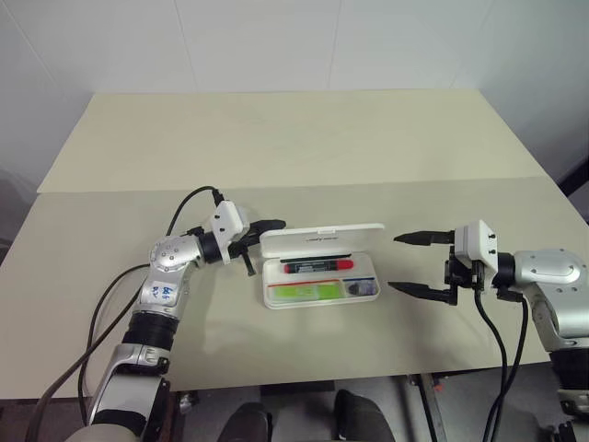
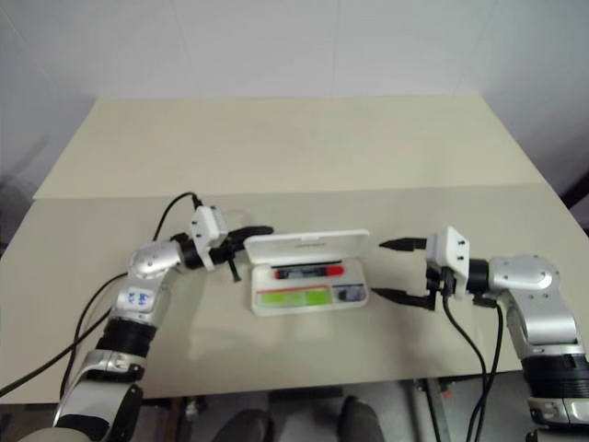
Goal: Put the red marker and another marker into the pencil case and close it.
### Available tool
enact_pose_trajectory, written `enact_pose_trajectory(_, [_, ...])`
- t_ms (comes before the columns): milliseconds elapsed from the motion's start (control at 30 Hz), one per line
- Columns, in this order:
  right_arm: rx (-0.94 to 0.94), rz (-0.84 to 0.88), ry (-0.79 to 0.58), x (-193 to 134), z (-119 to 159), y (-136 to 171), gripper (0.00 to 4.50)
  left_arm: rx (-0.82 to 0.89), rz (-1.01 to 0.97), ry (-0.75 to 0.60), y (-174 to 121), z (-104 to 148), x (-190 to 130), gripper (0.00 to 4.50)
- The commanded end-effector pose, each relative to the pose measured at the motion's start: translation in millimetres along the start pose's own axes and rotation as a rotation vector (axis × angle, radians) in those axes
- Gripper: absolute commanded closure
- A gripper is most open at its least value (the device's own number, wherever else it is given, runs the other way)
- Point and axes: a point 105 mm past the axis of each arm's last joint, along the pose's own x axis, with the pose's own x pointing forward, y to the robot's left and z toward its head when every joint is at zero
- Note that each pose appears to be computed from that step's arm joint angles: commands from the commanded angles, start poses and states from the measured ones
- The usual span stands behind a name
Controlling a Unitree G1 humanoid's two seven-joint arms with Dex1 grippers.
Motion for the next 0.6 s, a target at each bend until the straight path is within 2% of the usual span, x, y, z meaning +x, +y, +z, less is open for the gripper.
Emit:
enact_pose_trajectory(33, [-0.021,-0.015,-0.033,-1.9,11.9,-2.3,0.0,0.097,-0.093,-0.034,-0.9,17.5,5.1,4.46])
enact_pose_trajectory(367, [0.06,0.02,-0.005,-17.1,24.8,-3.8,0.0,0.125,-0.352,0.014,-31.2,18.9,18.4,4.46])
enact_pose_trajectory(600, [0.112,0.069,0.041,-25.5,26.5,1.5,0.0,0.086,-0.386,0.039,-42.7,13.7,22.8,4.46])
